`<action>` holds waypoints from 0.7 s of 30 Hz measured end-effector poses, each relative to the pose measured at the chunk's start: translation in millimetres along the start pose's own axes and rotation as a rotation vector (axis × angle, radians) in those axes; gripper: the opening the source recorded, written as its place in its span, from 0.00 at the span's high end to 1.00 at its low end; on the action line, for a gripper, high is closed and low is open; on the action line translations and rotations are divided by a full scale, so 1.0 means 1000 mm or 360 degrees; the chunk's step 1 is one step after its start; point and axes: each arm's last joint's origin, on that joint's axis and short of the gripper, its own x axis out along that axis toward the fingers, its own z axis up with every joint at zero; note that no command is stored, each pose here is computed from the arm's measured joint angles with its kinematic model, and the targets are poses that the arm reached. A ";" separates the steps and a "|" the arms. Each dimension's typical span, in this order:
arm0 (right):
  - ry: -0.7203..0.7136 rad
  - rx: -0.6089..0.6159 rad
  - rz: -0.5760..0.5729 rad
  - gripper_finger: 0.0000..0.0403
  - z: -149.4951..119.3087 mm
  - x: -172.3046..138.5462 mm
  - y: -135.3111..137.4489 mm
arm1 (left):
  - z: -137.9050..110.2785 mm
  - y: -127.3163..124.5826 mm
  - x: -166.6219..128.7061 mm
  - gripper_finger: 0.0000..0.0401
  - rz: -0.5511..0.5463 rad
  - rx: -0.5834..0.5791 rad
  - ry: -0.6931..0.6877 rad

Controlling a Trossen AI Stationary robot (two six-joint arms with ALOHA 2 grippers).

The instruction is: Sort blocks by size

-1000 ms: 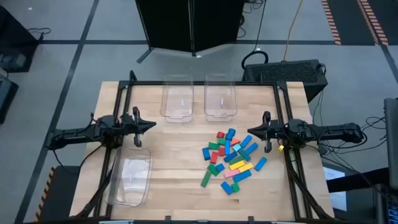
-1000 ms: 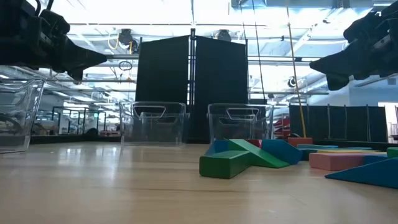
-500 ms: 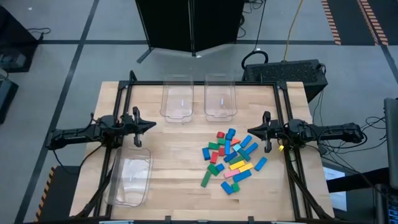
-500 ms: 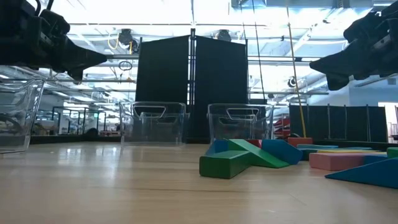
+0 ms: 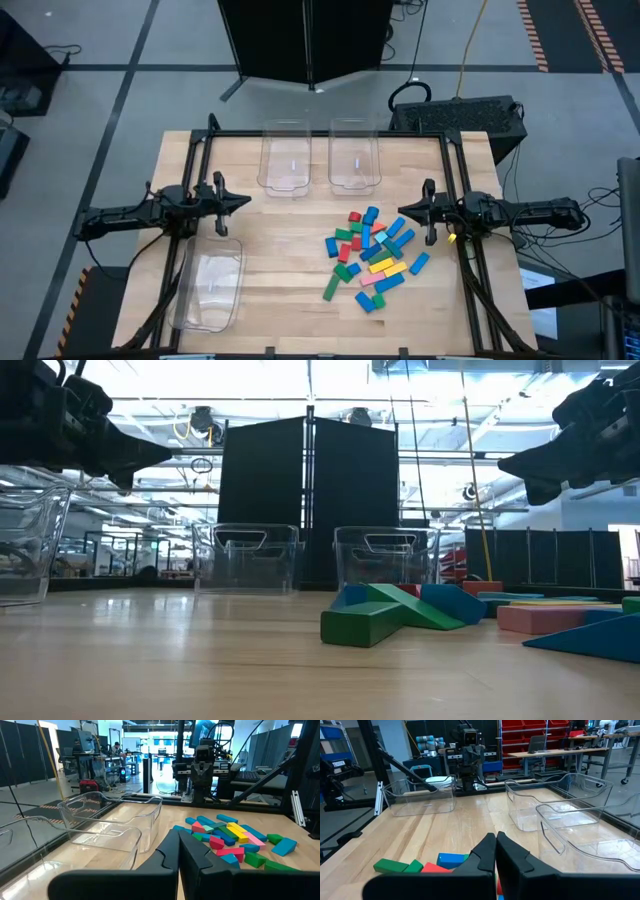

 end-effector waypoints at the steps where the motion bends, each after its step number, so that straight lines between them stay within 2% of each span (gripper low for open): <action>1: 0.0001 0.0000 0.0000 0.98 0.000 0.000 0.000 | 0.000 0.000 0.000 1.00 -0.0001 0.0000 0.0000; 21: -0.0039 0.0005 0.0003 0.98 0.002 0.000 0.000 | 0.000 0.000 0.000 1.00 0.0000 0.0003 -0.0003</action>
